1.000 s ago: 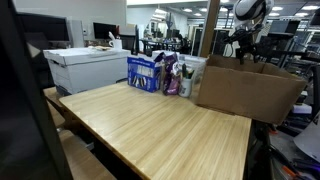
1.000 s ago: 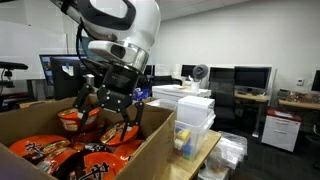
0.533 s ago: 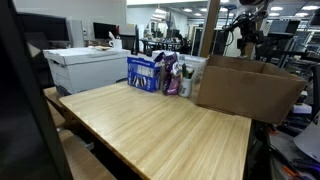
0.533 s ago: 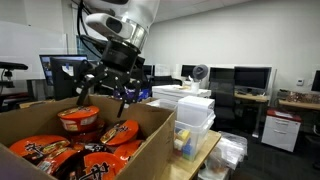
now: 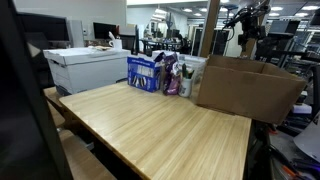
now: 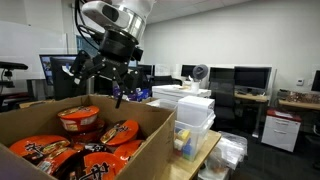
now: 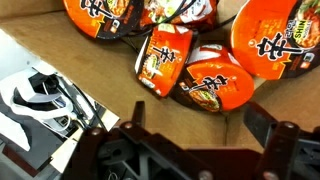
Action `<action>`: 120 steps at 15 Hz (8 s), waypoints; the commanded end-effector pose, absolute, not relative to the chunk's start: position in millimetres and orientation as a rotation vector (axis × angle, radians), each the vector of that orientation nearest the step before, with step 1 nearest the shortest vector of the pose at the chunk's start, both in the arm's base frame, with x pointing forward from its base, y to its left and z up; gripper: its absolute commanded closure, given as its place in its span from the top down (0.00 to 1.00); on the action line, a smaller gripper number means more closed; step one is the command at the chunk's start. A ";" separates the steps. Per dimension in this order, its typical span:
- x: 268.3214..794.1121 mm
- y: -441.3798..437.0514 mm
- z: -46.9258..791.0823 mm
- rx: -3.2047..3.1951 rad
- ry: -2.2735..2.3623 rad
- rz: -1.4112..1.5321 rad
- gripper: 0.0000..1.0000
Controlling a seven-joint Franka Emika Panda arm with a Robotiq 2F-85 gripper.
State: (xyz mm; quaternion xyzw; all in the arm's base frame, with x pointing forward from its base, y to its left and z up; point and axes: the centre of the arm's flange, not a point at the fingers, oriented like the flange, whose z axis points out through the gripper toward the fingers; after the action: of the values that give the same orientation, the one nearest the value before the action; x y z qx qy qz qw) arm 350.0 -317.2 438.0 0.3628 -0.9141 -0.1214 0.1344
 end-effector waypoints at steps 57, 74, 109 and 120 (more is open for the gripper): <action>287.9 -265.5 267.8 0.620 -2.700 -0.368 0.83; 300.6 -258.8 341.3 0.703 -2.667 -0.405 0.43; 420.8 -35.1 551.3 1.992 -2.229 0.488 0.43; 442.1 -57.7 542.2 2.546 -1.932 0.602 0.43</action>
State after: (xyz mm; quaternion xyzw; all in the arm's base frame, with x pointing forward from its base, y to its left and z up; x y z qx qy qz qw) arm 441.6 -45.8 551.7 0.7431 -0.6420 0.1883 -0.0164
